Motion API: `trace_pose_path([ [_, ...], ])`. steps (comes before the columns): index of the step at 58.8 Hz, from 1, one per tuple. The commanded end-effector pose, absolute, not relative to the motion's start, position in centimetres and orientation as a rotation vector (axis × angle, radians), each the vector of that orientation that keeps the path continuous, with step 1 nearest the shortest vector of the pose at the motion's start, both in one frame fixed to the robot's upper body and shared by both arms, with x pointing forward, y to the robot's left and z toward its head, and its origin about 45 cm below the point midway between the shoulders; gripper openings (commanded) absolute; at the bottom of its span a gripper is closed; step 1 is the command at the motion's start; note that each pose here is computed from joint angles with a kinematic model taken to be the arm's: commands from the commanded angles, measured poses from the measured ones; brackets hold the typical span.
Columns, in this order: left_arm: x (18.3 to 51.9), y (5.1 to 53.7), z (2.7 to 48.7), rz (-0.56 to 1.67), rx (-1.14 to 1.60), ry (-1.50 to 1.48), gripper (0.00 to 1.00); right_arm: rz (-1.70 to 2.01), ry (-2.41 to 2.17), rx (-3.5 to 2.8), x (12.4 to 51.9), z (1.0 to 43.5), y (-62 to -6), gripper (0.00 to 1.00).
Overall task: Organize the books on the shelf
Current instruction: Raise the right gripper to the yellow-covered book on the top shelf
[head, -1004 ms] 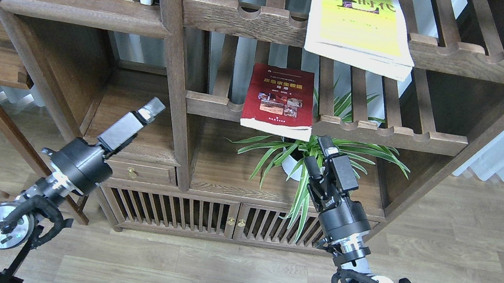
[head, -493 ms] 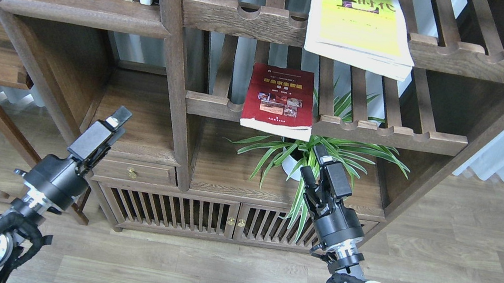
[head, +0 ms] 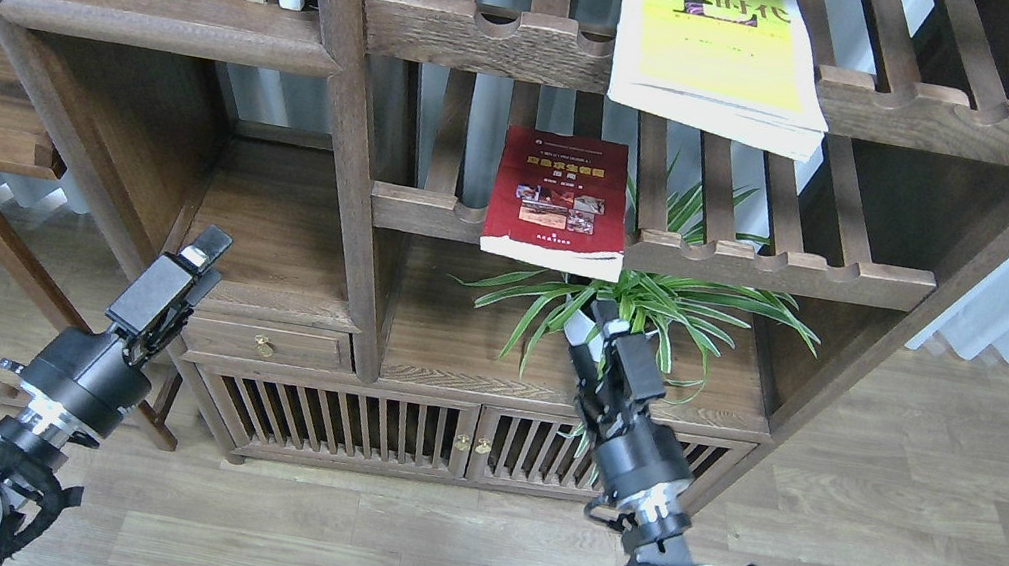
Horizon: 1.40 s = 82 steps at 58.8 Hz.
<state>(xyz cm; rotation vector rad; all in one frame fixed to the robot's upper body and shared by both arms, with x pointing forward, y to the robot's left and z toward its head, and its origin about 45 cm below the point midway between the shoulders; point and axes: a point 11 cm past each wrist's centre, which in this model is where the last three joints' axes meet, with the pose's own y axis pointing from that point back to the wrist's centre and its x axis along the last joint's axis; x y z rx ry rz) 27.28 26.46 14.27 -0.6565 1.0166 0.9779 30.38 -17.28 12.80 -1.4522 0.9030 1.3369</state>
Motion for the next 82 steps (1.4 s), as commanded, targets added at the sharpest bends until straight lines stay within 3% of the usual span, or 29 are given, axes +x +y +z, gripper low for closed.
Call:
trace_pose_path([
  [1,27.2,26.5,14.2,0.978,-0.654,1.019,1.00,1.305,0.829,-1.432,30.7,15.3,-17.7,0.98],
  [30,27.1,26.5,14.1,0.980,-0.652,1.023,1.00,1.310,0.772,-1.450,29.1,18.7,-19.0,0.98],
  [48,27.0,26.5,14.0,0.983,-0.652,1.025,1.00,1.264,0.813,-1.467,32.2,21.1,-19.9,0.98],
  [82,26.8,26.6,13.8,0.985,-0.649,1.029,1.00,1.202,0.763,-1.530,33.6,24.4,-20.0,0.98],
])
